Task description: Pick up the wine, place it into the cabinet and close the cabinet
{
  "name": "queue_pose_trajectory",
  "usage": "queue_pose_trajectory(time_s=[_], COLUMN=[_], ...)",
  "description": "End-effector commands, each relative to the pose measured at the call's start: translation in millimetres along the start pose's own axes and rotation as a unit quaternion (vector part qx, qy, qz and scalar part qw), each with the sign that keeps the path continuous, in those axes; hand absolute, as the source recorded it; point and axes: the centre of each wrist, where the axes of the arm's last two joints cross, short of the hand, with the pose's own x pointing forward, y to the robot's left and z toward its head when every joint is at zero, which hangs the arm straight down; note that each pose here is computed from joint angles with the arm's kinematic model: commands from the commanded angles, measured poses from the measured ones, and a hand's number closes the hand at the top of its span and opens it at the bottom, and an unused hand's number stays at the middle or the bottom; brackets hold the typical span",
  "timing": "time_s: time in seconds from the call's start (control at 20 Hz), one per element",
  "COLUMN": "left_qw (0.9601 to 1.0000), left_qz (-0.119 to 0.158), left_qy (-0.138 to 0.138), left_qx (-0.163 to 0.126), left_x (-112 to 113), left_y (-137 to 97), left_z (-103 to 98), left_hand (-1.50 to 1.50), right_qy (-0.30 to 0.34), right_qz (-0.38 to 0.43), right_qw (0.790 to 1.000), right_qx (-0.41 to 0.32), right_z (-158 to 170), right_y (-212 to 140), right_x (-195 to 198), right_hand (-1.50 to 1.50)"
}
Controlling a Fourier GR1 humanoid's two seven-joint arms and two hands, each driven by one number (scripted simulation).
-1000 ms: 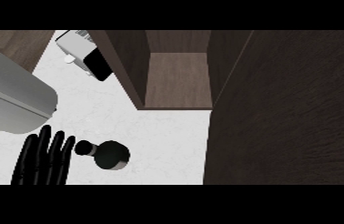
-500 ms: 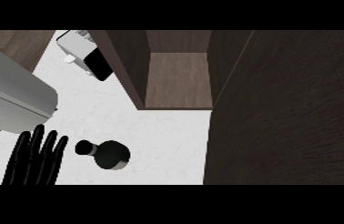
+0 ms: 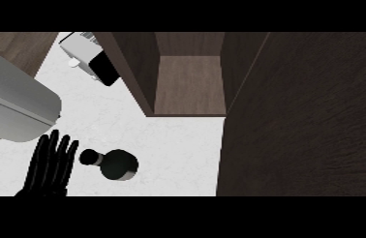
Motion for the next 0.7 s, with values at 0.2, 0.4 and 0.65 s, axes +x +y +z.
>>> queue_pose_trajectory(time_s=[0.2,0.4,0.65], left_qw=[0.9996,0.9999,0.9996], left_qz=[-0.011,-0.003,-0.007], left_qy=[-0.008,0.006,0.019], left_qx=[0.025,0.011,0.020], left_x=[-27,-42,-81], left_y=[15,22,31], left_z=[-17,6,-13], left_hand=[-1.50,-1.50,-1.50], right_qy=[-0.034,-0.029,-0.035], right_qz=[-0.020,-0.018,-0.030], right_qw=[0.999,0.999,0.999], right_qx=[0.019,0.021,0.009], right_z=[25,23,23], right_y=[-1,-2,10], right_x=[23,29,20], right_hand=[-1.50,-1.50,-1.50])
